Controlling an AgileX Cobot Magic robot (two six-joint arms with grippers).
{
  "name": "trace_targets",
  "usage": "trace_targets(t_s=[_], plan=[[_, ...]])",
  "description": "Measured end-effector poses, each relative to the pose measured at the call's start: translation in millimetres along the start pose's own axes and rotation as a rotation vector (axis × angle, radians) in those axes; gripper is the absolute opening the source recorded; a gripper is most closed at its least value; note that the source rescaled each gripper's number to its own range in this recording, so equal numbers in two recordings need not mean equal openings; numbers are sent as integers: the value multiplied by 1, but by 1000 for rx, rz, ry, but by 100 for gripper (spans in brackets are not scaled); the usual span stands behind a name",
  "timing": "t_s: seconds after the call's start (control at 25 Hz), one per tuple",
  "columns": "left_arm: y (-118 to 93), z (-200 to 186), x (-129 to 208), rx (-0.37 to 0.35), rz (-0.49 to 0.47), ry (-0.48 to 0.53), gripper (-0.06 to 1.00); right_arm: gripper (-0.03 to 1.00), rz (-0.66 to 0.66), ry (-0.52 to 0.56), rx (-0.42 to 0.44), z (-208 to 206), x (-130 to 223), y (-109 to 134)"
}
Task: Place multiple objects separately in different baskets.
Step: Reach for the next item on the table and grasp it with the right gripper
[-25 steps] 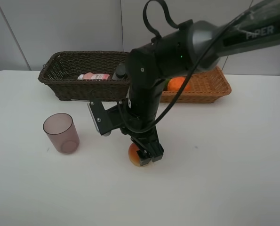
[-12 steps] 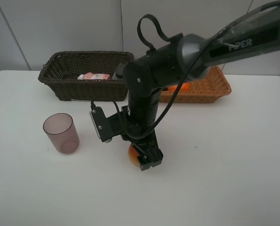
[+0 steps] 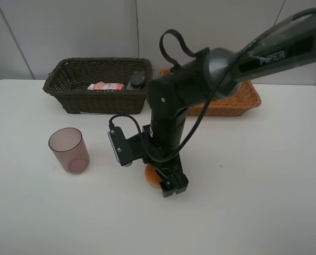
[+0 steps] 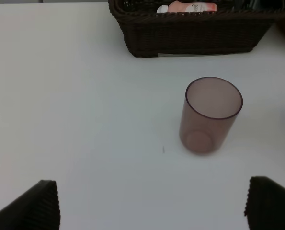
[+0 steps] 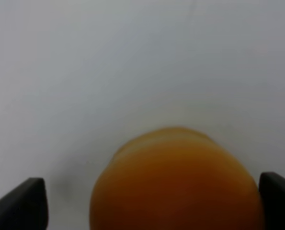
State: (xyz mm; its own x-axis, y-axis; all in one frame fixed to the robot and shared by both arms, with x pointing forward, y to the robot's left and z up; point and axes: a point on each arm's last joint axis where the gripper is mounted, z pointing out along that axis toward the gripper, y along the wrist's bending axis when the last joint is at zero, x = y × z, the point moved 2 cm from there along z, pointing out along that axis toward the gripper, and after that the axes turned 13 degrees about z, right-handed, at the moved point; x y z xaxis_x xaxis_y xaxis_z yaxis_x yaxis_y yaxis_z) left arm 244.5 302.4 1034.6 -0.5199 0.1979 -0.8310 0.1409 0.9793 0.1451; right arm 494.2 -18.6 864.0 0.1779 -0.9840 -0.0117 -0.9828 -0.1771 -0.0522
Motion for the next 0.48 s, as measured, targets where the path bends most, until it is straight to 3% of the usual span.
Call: trace_targets(t_s=[0.28, 0.36, 0.48], plan=[[0, 0, 0, 0, 0, 0, 100, 90, 2, -14, 17, 3, 0, 0], [0, 0, 0, 0, 0, 0, 100, 79, 2, -15, 18, 3, 0, 0], [0, 0, 0, 0, 0, 0, 100, 53, 0, -15, 21, 3, 0, -1]])
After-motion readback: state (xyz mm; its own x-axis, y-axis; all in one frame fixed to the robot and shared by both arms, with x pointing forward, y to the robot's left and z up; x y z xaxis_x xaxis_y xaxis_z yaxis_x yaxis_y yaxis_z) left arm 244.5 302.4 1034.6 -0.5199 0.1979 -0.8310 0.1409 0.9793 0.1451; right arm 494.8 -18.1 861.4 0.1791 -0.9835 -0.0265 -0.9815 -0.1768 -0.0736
